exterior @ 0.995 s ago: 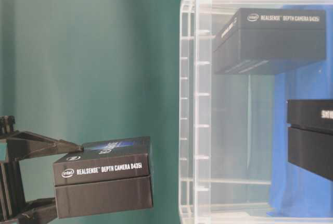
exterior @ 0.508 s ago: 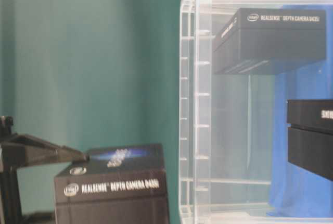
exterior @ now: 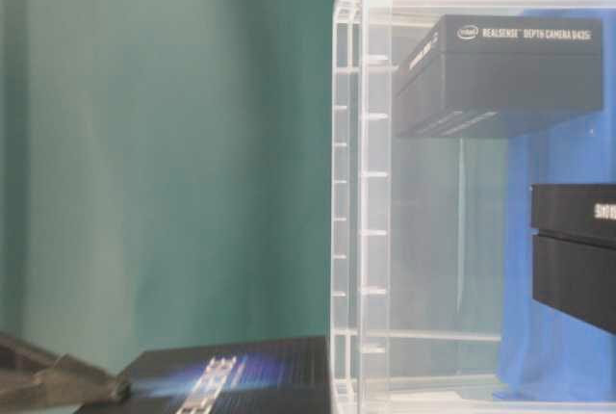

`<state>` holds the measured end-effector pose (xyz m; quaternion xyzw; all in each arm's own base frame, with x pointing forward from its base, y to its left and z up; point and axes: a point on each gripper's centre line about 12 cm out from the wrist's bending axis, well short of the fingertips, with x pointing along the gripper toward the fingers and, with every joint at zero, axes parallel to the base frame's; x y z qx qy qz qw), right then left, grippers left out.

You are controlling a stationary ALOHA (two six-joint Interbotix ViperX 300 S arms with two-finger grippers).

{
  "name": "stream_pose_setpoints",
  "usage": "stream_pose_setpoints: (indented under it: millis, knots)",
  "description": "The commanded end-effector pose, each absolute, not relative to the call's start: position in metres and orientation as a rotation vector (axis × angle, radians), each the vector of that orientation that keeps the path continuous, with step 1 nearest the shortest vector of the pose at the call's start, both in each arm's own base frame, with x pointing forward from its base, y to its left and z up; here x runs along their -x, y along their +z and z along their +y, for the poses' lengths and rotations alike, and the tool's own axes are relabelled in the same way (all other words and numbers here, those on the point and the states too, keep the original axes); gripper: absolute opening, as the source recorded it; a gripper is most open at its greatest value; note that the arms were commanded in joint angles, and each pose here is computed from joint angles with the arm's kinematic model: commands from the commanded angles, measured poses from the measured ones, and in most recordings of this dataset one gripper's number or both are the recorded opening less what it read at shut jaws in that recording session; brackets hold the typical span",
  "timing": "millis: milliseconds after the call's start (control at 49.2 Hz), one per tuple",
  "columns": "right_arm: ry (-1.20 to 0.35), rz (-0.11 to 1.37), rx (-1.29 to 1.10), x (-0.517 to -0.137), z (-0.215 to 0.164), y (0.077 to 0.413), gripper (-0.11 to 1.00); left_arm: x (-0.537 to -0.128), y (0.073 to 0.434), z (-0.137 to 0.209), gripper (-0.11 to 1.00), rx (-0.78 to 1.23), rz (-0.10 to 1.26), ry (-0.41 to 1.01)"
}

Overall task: Take the box out of the case with the left arm.
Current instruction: 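Carry the held box out of the case to the table left of the first box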

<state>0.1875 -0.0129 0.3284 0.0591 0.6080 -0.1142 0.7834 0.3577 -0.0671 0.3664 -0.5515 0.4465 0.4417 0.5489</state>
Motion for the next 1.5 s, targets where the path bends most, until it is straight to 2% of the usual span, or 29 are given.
stream_pose_setpoints:
  millis: [0, 406, 914, 1483]
  knots:
    - [-0.245, 1.300, -0.126, -0.189, -0.013, 0.331, 0.00, -0.352, 0.381, -0.077, 0.60, 1.334, 1.032, 0.999]
    - [-0.245, 1.299, -0.129, -0.189, -0.013, 0.331, 0.00, -0.351, 0.373, -0.086, 0.60, 1.327, 1.034, 1.020]
    - [-0.247, 1.300, -0.131, -0.189, -0.013, 0.331, 0.00, -0.349, 0.304, -0.092, 0.60, 1.282, 1.070, 1.043]
    - [-0.248, 1.301, -0.130, -0.189, -0.013, 0.331, 0.00, -0.343, 0.250, -0.087, 0.60, 1.276, 1.058, 1.086]
